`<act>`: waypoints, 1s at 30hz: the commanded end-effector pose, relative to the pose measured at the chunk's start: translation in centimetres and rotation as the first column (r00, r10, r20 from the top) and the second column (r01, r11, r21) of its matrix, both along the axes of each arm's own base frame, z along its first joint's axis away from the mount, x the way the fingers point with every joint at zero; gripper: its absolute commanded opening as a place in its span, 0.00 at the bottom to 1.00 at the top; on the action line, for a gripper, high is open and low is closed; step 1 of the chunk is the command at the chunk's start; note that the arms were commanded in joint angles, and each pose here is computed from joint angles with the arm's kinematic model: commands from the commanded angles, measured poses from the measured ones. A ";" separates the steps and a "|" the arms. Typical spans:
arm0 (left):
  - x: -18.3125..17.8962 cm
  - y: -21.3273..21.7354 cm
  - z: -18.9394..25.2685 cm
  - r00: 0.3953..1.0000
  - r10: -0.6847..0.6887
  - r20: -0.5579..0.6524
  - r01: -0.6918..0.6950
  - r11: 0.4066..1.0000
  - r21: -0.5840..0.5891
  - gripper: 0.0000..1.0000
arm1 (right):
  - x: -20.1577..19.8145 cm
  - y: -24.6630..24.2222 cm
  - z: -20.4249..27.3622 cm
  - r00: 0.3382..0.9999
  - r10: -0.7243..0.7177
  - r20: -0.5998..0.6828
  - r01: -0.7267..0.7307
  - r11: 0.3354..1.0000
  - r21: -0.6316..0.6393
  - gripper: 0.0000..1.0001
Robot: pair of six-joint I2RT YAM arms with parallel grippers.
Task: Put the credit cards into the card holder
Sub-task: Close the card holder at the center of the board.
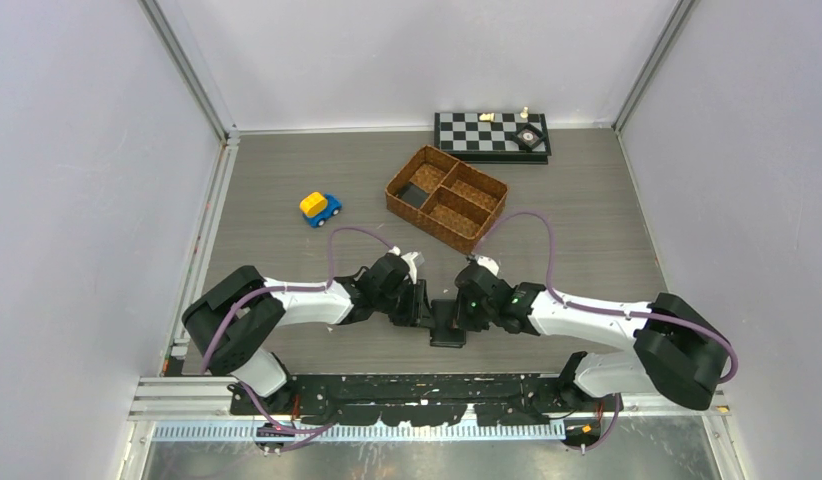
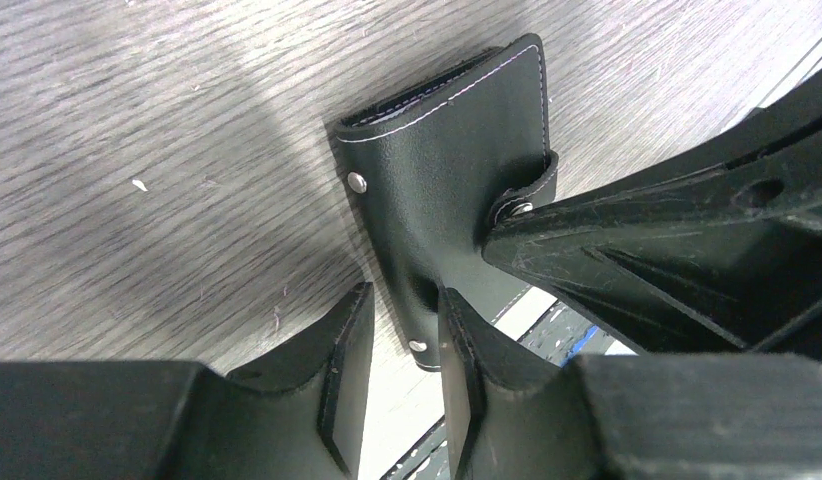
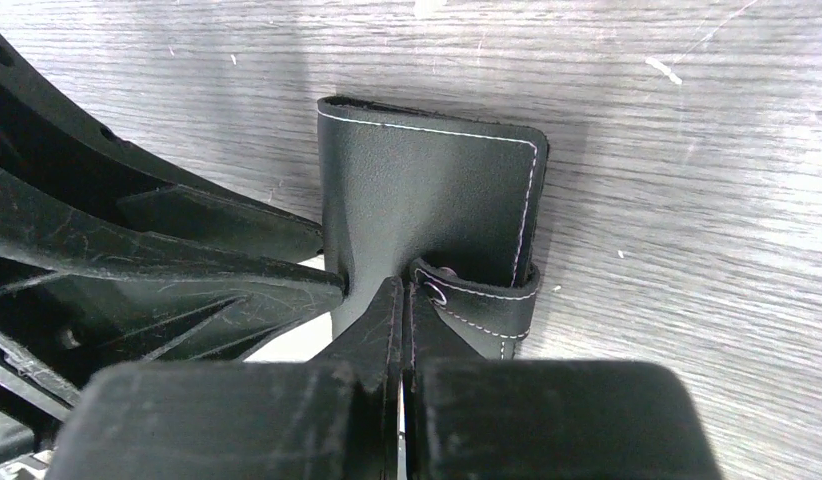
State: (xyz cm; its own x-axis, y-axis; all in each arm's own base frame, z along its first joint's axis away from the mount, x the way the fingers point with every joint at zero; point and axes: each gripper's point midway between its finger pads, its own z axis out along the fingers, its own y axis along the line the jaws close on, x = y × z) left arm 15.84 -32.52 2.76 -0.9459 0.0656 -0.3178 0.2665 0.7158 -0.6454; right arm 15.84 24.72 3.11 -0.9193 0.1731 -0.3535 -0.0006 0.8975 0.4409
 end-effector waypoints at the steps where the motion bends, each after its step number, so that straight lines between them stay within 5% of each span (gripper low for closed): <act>1: 0.3 0.2 -0.4 1.000 0.003 0.008 -0.003 0.999 0.035 0.32 | -0.5 -2.2 -2.4 0.995 -0.072 -0.066 0.071 0.997 -0.018 0.00; 18: 1.6 0.8 0.8 0.998 0.045 0.050 -0.048 0.997 0.060 0.32 | -1.0 -4.8 -7.2 0.915 -0.223 -0.336 0.255 0.966 0.052 0.00; 30: 3.4 1.3 1.9 0.995 0.076 0.064 -0.079 0.996 0.052 0.33 | -3.2 -7.0 -10.0 0.832 -0.288 -0.475 0.316 0.948 -0.020 0.00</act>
State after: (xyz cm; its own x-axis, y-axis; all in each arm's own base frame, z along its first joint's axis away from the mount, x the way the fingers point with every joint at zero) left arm 17.78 -30.84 2.91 -0.9425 0.0284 -0.3330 0.2281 0.7828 -0.5789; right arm 16.88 25.26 1.63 -0.9322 0.3353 0.1365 0.3242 0.6052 0.7270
